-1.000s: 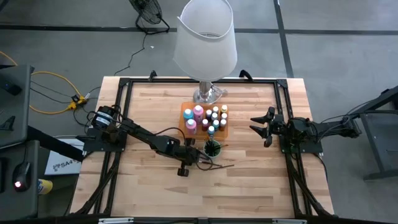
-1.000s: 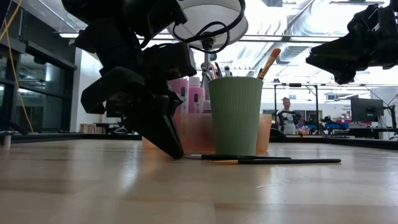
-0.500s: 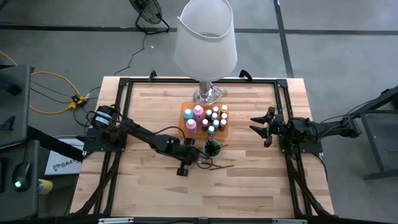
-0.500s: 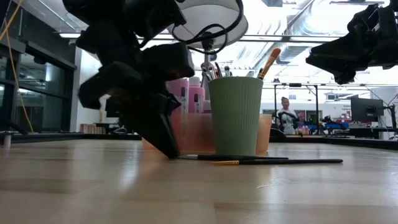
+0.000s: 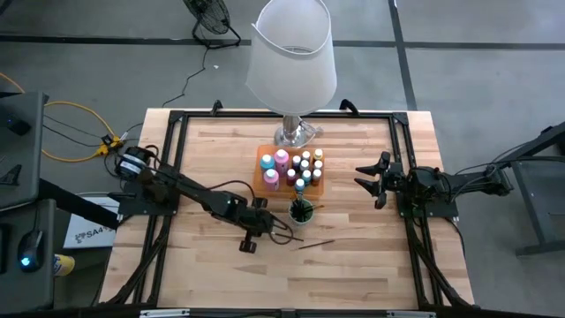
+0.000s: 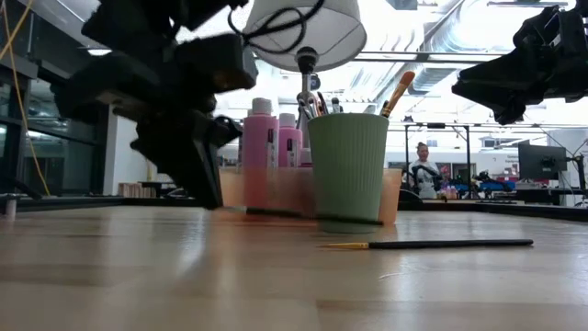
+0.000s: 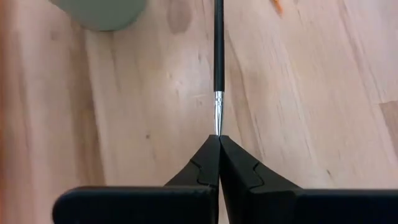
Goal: Pick & Place Paint Supplies
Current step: Put the gray paintbrushes into the green cup, then put the orange paintbrushes into the green cup
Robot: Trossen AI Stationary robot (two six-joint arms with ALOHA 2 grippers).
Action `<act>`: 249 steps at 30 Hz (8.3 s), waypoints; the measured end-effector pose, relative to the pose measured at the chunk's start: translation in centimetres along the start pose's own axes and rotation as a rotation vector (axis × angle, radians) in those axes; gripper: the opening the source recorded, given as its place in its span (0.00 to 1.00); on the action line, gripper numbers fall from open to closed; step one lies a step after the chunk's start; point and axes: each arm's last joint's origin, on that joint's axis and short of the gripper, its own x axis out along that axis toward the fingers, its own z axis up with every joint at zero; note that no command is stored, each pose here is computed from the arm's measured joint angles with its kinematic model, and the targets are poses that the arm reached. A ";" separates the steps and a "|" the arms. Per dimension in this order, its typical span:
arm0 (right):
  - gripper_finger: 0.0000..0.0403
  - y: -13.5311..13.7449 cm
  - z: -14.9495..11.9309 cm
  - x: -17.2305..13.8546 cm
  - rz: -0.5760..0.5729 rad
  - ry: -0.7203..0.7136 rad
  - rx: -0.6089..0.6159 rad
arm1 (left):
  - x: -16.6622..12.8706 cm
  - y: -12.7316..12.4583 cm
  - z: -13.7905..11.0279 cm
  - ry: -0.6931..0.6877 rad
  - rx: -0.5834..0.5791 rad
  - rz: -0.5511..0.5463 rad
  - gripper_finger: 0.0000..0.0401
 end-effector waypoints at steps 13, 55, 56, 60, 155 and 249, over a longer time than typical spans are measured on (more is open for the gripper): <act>0.43 0.0 0.0 0.0 0.000 0.000 0.000 | -3.9 0.2 0.1 0.009 -0.064 0.022 0.00; 0.43 0.1 0.1 0.0 0.025 -0.010 0.059 | -17.3 0.8 8.3 -0.019 -0.464 0.018 0.00; 0.43 0.2 0.1 0.0 0.050 -0.005 0.107 | -17.1 0.8 8.4 -0.018 -0.473 0.016 0.00; 0.43 0.4 0.5 0.0 0.129 -0.016 0.350 | -16.7 1.1 8.6 -0.030 -0.496 0.012 0.00; 0.04 18.0 7.0 24.3 0.143 0.624 -0.677 | -16.7 2.8 9.4 0.017 -0.566 0.041 0.00; 0.17 15.1 -3.3 19.0 -0.380 -0.013 0.161 | -24.2 1.1 7.9 -0.322 -0.495 0.392 0.32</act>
